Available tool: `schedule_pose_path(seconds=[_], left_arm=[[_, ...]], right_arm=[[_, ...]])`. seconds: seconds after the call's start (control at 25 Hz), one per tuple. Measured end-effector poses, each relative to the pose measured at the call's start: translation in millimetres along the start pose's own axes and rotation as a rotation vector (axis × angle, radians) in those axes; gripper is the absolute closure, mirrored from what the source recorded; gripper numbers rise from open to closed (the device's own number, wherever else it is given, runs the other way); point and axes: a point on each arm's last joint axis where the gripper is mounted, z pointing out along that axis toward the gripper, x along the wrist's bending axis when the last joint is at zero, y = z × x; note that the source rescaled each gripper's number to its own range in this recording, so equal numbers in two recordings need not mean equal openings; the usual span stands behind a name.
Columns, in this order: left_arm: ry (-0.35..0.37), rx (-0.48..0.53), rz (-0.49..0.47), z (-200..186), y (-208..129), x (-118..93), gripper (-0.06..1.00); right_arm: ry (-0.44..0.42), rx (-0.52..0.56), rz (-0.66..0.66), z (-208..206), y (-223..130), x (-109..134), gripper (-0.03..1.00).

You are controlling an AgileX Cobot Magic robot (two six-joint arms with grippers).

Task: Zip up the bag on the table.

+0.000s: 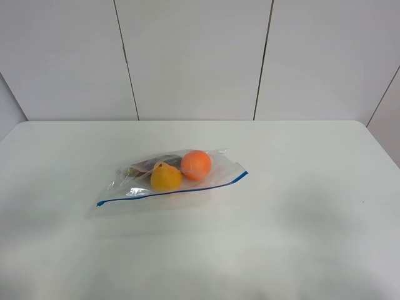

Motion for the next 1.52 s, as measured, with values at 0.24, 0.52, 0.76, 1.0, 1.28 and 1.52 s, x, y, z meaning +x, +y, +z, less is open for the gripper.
schedule_pose_path(seconds=[0.24, 0.52, 0.76, 1.0, 1.28, 1.52], left_arm=[[0.0, 0.0, 0.0, 0.0, 0.0, 0.0, -0.05], [0.0, 0.0, 0.0, 0.0, 0.0, 0.0, -0.05], [0.0, 0.0, 0.0, 0.0, 0.0, 0.0, -0.05], [0.0, 0.0, 0.0, 0.0, 0.0, 0.0, -0.05], [0.0, 0.0, 0.0, 0.0, 0.0, 0.0, -0.05], [0.0, 0.0, 0.0, 0.0, 0.0, 0.0, -0.05]], right_arm=[[0.0, -0.001, 0.0, 0.0, 0.1, 0.0, 0.09], [-0.001, -0.001, -0.001, 0.0, 0.1, -0.1, 0.09], [-0.006, 0.0, -0.004, 0.0, 0.0, -0.5, 0.09], [-0.033, 0.003, -0.016, 0.0, -0.2, -3.0, 0.09], [-0.035, 0.003, -0.018, 0.0, -0.3, -3.2, 0.09], [-0.035, 0.003, -0.014, 0.0, -0.3, -3.2, 0.09]])
